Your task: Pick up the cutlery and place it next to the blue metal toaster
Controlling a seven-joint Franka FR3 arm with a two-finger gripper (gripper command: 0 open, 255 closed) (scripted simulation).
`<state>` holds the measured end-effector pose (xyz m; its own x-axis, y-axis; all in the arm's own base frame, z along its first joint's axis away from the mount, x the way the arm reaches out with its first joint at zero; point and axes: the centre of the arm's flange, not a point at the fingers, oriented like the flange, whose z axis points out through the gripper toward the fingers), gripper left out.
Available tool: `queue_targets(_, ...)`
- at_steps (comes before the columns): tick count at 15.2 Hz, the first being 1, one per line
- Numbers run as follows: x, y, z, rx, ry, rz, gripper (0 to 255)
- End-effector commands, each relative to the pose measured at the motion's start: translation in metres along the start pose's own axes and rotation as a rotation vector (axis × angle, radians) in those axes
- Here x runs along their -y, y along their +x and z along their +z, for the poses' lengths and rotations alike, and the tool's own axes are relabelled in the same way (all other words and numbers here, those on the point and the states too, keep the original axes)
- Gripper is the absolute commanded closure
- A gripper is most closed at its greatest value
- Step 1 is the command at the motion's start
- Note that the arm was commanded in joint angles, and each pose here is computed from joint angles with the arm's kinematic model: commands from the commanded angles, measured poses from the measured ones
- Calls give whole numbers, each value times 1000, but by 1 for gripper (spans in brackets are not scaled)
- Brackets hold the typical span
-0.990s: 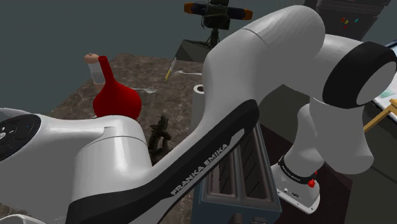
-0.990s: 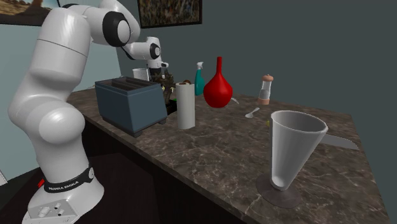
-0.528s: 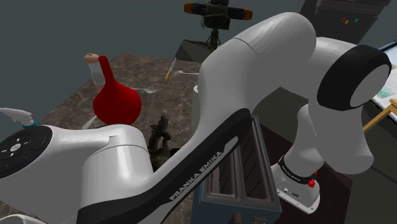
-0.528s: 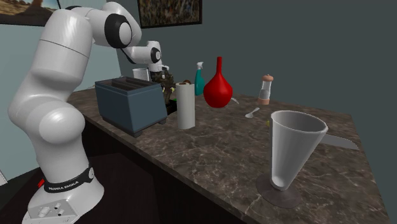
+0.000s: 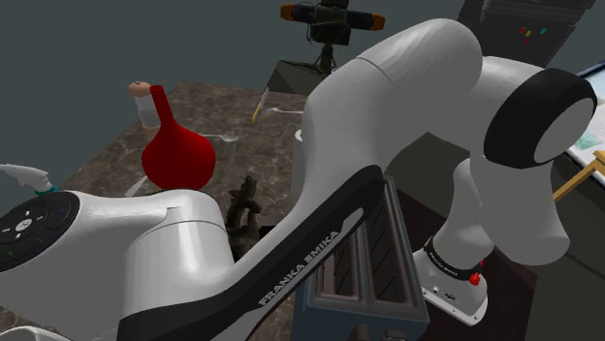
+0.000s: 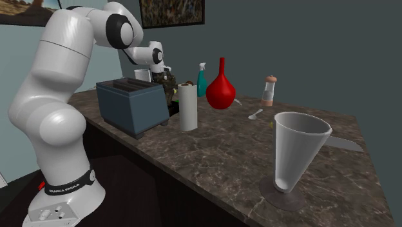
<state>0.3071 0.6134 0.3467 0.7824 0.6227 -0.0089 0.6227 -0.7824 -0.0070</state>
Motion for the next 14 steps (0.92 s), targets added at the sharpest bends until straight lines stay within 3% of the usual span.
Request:
queue_targets(1,1,-2,5,9,-3,-3,0)
queue_targets(2,0,-1,5,10,-3,-3,0)
queue_targets(6,0,-1,-45,10,-3,-3,0)
queue_targets(14,0,-1,-45,9,-3,-3,0)
